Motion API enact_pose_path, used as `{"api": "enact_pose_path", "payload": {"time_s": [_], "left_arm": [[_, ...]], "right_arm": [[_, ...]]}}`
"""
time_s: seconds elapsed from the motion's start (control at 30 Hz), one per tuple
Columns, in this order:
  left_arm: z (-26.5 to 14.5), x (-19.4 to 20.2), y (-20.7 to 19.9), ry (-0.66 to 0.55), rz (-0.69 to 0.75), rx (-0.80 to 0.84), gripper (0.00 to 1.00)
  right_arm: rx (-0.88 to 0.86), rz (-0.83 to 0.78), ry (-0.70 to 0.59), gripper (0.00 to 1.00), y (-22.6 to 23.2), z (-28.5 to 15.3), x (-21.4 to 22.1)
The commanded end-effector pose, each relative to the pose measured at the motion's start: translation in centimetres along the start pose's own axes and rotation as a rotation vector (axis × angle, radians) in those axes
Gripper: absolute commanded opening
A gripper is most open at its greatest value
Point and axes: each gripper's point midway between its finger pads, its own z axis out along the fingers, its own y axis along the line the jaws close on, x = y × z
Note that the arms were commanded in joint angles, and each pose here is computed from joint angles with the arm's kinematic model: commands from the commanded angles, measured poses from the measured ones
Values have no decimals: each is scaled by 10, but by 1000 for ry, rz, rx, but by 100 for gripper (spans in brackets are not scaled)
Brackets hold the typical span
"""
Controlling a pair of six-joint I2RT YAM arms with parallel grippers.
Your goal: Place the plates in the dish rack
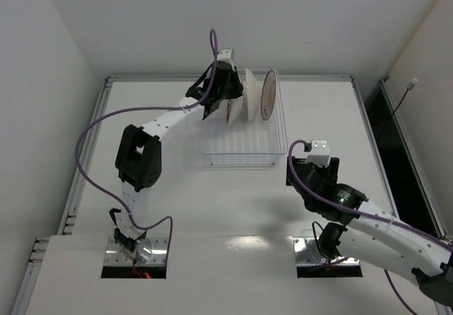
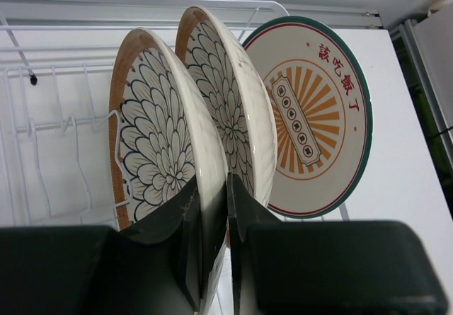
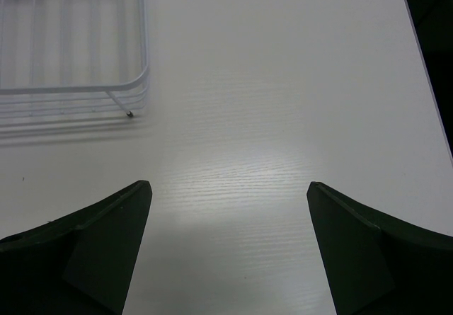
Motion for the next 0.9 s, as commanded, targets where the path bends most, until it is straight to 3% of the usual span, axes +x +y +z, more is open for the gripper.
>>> {"api": "enact_pose_path", "payload": {"time_s": [0.0, 0.33, 0.7, 0.77, 0.8, 0.87], "left_arm": [[-29, -44, -57, -182, 82, 61, 0], [-27, -25, -25, -191, 90, -110, 0], [-36, -8, 3, -216, 30, -163, 2], [-37, -8, 3, -209, 32, -167, 10], [-37, -6, 5, -199, 44, -173, 27], [-38, -10, 1, -202, 51, -158, 50]], "right_arm": [[14, 33, -27, 90, 0, 0, -7], [14, 33, -27, 90, 0, 0, -7], [14, 33, -27, 90, 0, 0, -7], [14, 33, -27, 90, 0, 0, -7], [14, 33, -27, 90, 0, 0, -7], [12, 40, -32, 90, 1, 0, -9]]}}
